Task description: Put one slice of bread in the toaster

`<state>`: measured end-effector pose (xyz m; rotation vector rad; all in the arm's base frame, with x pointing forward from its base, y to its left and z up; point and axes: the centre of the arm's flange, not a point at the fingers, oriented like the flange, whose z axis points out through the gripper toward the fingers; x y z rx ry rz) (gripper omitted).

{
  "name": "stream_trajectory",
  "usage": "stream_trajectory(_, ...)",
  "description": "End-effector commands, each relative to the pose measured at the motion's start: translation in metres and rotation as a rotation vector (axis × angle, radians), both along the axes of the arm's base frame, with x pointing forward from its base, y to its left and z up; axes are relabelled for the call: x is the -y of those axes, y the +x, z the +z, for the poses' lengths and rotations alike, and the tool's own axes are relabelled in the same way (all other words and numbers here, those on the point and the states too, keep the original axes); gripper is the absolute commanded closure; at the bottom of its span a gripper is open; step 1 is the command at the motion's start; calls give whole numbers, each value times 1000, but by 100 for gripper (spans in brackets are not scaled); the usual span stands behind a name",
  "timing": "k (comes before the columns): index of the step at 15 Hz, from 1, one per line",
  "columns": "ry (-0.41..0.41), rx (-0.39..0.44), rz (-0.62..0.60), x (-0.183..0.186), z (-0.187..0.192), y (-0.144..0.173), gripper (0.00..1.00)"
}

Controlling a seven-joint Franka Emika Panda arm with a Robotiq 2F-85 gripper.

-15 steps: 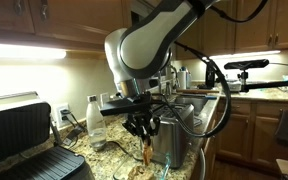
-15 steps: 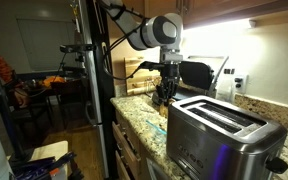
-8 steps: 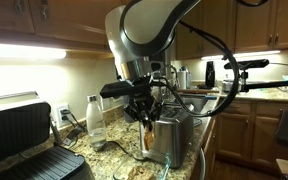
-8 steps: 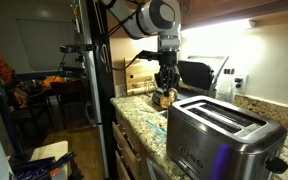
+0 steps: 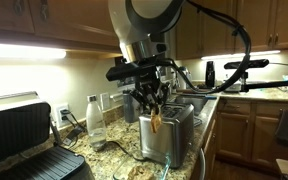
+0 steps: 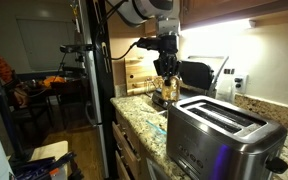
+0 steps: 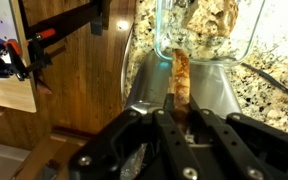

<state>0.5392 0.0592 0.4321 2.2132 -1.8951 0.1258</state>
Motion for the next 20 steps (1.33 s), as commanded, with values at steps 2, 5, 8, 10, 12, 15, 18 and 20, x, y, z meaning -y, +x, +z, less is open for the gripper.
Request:
stream_trajectory(2, -64, 5, -50, 16, 39, -14, 97)
stream_trajectory(5, -88, 6, -67, 29, 52, -16, 97)
stream_trajectory(8, -109, 5, -89, 42, 56, -19, 97)
stream_trajectory(10, -114, 6, -109, 51, 53, -21, 97)
stream_trajectory(12, -113, 5, -125, 60, 51, -22, 97)
stream_trajectory(15, -111, -1, -148, 73, 46, -21, 97)
stream_trajectory(18, -110, -7, -163, 85, 42, -17, 97)
stream_trajectory(20, -106, -5, -168, 92, 40, -11, 97)
